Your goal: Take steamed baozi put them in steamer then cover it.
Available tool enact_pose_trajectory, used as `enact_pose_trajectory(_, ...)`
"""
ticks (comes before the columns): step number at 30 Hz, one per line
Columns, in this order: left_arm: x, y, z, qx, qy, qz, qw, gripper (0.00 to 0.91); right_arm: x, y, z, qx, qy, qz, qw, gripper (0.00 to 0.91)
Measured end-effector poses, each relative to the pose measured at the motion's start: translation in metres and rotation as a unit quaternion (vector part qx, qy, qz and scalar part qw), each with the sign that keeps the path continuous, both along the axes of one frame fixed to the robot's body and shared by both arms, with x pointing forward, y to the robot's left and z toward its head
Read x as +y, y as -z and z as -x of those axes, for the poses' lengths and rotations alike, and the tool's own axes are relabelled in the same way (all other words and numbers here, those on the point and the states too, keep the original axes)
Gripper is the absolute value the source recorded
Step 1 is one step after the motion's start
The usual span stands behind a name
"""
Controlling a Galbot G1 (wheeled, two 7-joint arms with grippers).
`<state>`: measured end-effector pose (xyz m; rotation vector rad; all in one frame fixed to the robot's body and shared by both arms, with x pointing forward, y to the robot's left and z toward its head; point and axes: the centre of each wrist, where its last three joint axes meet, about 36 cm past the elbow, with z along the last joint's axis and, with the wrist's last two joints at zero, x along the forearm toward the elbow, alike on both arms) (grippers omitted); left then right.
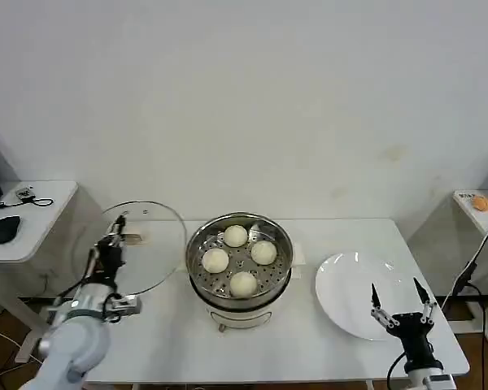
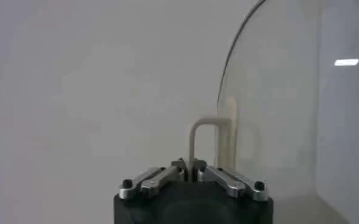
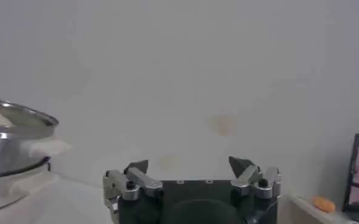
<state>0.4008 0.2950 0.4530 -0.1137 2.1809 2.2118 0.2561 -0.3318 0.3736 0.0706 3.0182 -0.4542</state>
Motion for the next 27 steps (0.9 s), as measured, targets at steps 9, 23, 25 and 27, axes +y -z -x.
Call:
enact_pose_trajectory(9,-0.070,-0.011,-0.011,0.011,0.027,0.018,0.999,0.000,0.007,0.003,-0.002,0.004,-0.003,0.003,1.000,0.907)
enact_pose_trajectory(23,-0.160,-0.010,-0.003,0.047,0.039,0.037,0.997,0.000,0.015,0.015,-0.008,0.015,-0.018,0.005,1.000,0.907)
enact_pose_trajectory(25,-0.170,-0.008,-0.003,0.051,0.041,0.039,0.997,0.000,0.017,0.016,-0.009,0.016,-0.019,0.004,1.000,0.907)
enact_pose_trajectory(27,-0.180,-0.007,-0.003,0.054,0.043,0.041,0.997,0.000,0.019,0.017,-0.009,0.018,-0.021,0.004,1.000,0.907)
